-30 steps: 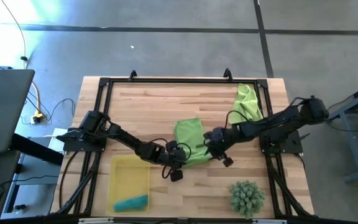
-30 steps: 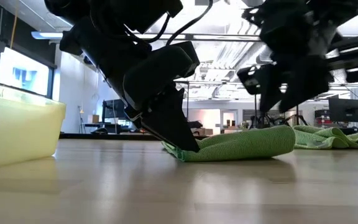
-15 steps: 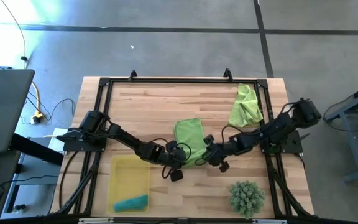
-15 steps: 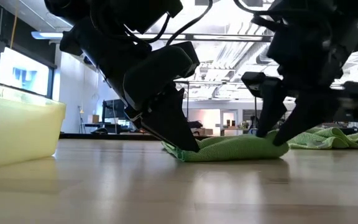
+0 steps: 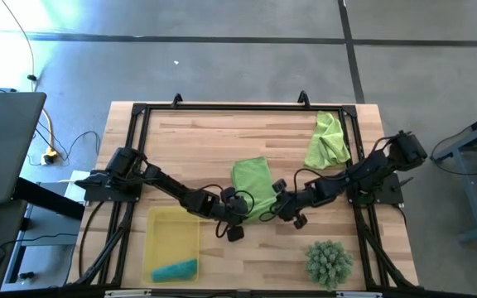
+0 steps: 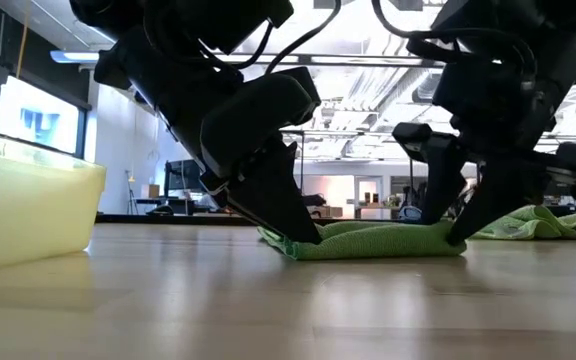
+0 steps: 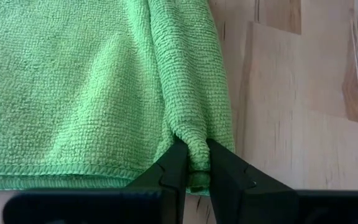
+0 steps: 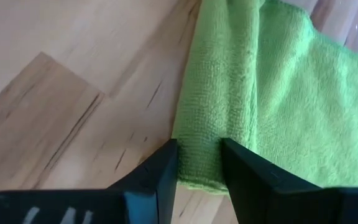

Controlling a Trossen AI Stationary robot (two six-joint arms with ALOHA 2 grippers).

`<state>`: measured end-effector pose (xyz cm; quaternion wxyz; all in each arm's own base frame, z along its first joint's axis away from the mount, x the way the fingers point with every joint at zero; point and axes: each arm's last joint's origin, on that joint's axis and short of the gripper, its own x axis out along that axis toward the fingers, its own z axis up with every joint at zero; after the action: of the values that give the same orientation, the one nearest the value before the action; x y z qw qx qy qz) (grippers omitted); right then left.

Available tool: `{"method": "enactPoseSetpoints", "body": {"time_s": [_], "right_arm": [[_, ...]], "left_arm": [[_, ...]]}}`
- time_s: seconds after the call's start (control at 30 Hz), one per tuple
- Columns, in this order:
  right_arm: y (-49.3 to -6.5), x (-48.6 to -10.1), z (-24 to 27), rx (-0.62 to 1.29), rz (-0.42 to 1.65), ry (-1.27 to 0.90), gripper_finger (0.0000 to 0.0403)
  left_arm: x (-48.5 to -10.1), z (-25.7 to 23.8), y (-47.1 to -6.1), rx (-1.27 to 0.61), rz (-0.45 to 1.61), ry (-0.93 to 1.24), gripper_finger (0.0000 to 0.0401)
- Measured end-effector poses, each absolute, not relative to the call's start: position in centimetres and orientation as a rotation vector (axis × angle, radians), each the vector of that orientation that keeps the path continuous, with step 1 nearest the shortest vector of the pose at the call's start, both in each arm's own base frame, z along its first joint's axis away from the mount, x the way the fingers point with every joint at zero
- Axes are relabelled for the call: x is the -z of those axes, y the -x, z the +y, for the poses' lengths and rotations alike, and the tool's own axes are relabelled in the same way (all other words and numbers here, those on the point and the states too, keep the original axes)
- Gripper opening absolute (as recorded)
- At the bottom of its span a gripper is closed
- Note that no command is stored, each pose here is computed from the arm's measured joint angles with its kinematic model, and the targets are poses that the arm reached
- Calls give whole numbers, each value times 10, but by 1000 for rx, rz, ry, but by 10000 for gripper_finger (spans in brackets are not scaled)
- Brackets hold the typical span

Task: Roll microfiber towels into tight, uniform cylinder then place into a basket
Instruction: Roll the green microfiber towel

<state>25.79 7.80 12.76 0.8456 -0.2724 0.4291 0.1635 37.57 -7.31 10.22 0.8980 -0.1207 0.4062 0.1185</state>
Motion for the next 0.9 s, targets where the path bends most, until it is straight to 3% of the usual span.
{"method": "enactPoseSetpoints", "body": {"time_s": [0.3,0.43,0.6,0.9], "right_arm": [[-258,-125,68,-343,962,407,164],[-259,-125,63,-338,968,370,165],[-260,-125,58,-311,980,307,133],[-260,-124,53,-303,1001,243,37]], "left_arm": [[-102,-73,-376,-256,838,279,45],[-102,-73,-376,-265,834,281,45],[-111,-72,-374,-271,824,272,45],[-140,-71,-365,-256,822,239,45]]}}
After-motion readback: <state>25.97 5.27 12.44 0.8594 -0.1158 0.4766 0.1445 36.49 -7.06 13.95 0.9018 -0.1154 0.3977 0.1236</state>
